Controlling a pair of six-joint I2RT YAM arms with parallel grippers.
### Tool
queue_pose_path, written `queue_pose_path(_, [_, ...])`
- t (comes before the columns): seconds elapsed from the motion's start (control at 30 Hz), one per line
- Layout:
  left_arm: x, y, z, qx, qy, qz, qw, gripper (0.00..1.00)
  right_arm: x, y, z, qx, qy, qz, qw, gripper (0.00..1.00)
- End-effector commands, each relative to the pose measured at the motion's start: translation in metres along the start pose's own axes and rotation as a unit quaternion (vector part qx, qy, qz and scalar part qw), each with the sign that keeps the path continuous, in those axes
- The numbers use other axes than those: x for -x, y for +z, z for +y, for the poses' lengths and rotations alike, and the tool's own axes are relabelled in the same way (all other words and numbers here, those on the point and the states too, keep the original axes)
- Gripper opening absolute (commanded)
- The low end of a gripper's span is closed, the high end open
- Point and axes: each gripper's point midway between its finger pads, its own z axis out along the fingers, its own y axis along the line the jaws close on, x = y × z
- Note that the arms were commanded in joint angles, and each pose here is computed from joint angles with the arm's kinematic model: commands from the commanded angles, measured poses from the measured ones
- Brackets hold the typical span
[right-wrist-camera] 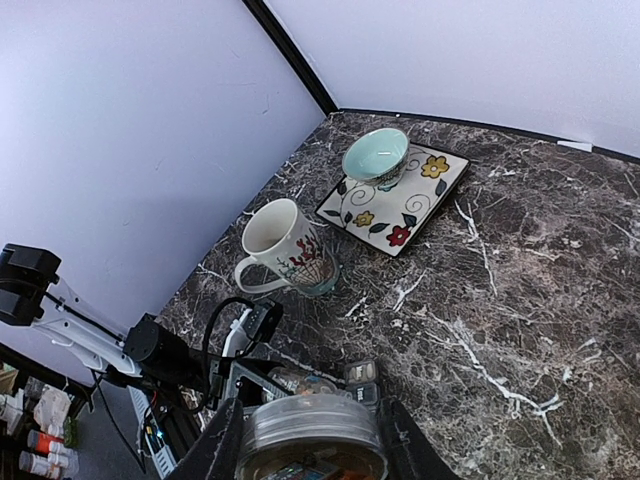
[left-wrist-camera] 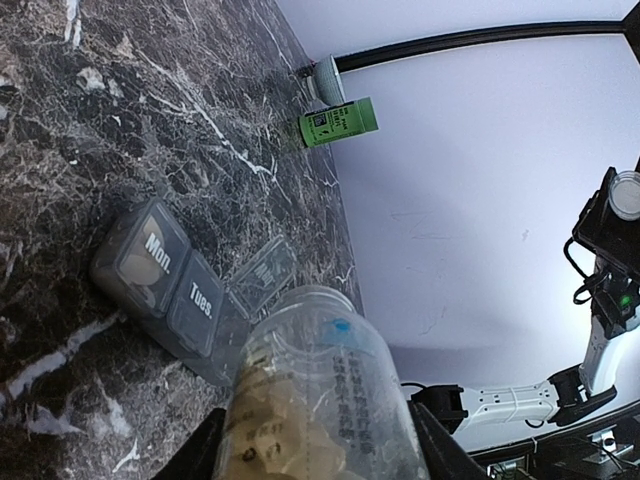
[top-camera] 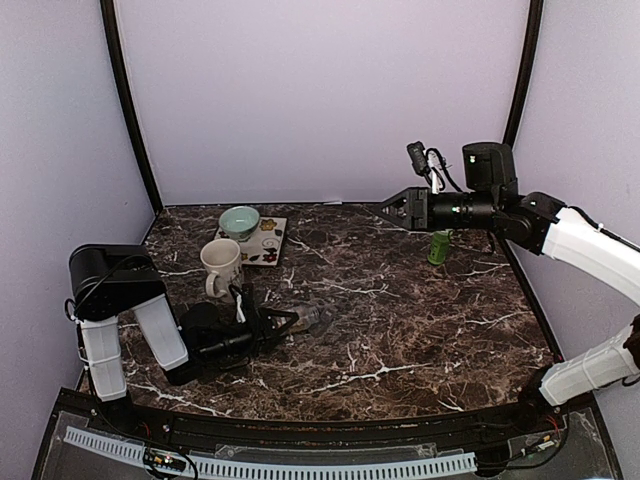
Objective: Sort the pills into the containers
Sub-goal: Pour the pill into the compartment of the pill container.
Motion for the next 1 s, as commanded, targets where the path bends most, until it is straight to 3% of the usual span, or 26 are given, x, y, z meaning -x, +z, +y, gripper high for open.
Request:
queue_pose_path(0.0, [0.0132, -0.0008, -0.0373, -0.074, 0.014, -0.027, 0.997, 0.0, 0.0153, -0.0093, 0.0093, 0.014, -0.015, -0.026, 0.999, 0.36])
queue_pose_path(0.97, [0.0097, 0.0082, -0.0301, -0.053, 0.012, -0.037, 0.998, 0.0, 0.0138, -0.0101, 0.0042, 0.017, -0.02, -0.02, 0.999, 0.36])
